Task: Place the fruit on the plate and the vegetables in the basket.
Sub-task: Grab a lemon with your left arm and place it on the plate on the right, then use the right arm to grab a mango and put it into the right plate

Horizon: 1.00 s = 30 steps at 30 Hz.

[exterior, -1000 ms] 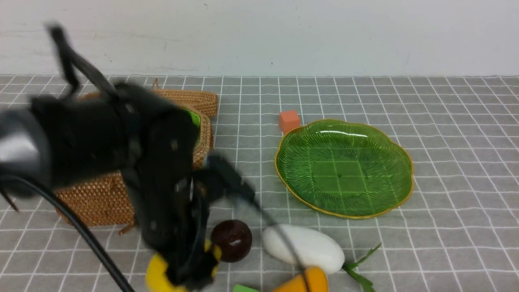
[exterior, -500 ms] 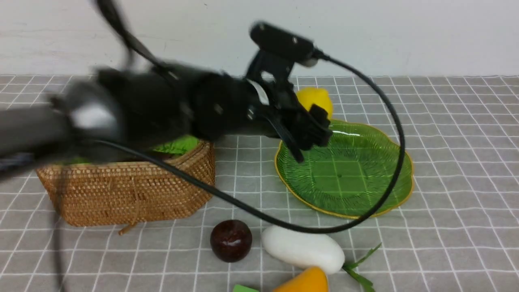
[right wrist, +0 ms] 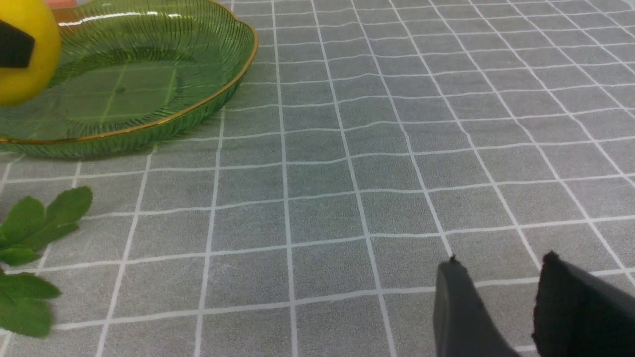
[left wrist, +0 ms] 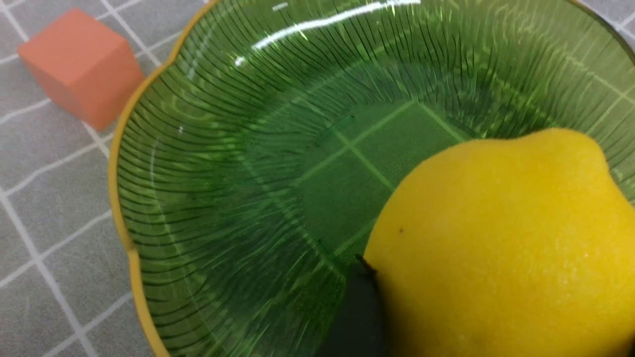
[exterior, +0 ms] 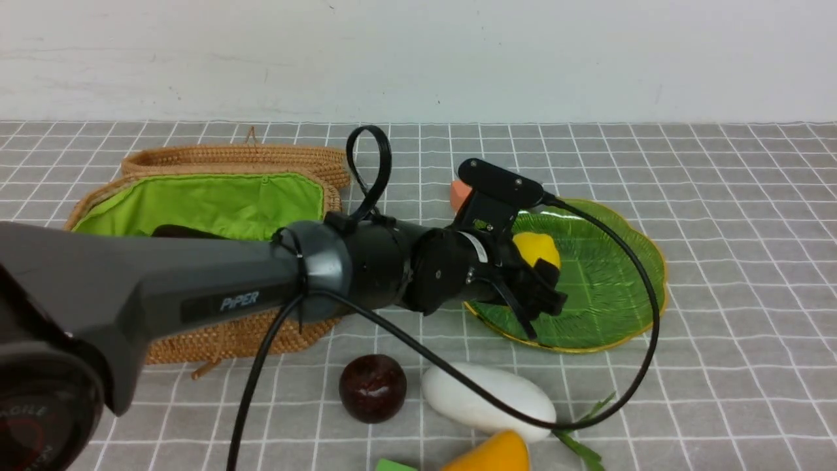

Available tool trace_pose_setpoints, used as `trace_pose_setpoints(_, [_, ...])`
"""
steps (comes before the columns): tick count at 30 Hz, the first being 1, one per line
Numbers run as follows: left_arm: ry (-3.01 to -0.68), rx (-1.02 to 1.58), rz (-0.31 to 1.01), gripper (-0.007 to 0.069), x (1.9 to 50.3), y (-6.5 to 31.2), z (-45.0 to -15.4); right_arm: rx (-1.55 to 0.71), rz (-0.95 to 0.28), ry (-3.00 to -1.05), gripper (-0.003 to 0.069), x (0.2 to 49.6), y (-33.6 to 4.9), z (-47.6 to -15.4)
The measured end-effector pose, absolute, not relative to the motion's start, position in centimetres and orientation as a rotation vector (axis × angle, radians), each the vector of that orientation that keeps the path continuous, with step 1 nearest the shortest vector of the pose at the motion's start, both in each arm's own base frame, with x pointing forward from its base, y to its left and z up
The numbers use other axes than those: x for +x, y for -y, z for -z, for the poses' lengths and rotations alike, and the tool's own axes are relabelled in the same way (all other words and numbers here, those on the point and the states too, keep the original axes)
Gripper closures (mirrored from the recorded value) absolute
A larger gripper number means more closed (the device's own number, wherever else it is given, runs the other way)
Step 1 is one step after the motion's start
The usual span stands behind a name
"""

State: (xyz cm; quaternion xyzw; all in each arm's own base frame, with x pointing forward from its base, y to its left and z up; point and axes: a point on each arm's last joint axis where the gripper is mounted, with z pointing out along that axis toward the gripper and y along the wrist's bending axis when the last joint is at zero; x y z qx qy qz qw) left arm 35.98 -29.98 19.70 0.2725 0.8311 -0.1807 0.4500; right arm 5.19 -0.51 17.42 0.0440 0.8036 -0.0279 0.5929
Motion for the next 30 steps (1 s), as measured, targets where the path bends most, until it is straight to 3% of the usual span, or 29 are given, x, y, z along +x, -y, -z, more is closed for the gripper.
trace_pose_setpoints(6, [-2.058, 0.683, 0.455, -0.0041, 35.5, 29.7, -21.2, 0.102, 0.065, -1.868, 0.0417, 5.2, 0.5, -17.4])
trace_pose_setpoints(12, [-2.04, 0.755, 0.443, 0.0034, 33.9, 28.7, -25.5, 0.102, 0.065, -1.868, 0.0417, 5.2, 0.5, -17.4])
trace_pose_setpoints(16, [-2.057, 0.865, 0.395, 0.0215, 30.5, 26.0, -31.6, 0.102, 0.065, -1.868, 0.0417, 5.2, 0.5, -17.4])
trace_pose_setpoints(19, [-2.095, 0.893, 0.371, 0.0288, 28.6, 24.3, -34.0, 0.102, 0.065, -1.868, 0.0417, 5.2, 0.5, -17.4])
trace_pose_setpoints(21, [-2.154, 0.854, 0.342, 0.0421, 25.4, 21.3, -37.7, 0.102, 0.065, -1.868, 0.0417, 5.2, 0.5, -17.4])
trace_pose_setpoints(24, [-2.239, 0.739, 0.261, 0.054, 22.1, 17.5, -40.8, 0.102, 0.065, -1.868, 0.0417, 5.2, 0.5, -17.4])
trace_pose_setpoints(25, [-2.235, 0.723, 0.271, 0.0547, 21.9, 17.3, -41.0, 0.102, 0.065, -1.868, 0.0417, 5.2, 0.5, -17.4])
trace_pose_setpoints(27, [-2.271, 0.559, 0.188, 0.0634, 18.9, 13.5, -43.4, 0.102, 0.065, -1.868, 0.0417, 5.2, 0.5, -17.4])
trace_pose_setpoints(30, [-2.28, 0.387, 0.128, 0.0638, 15.7, 9.7, -44.9, 0.102, 0.065, -1.868, 0.0417, 5.2, 0.5, -17.4])
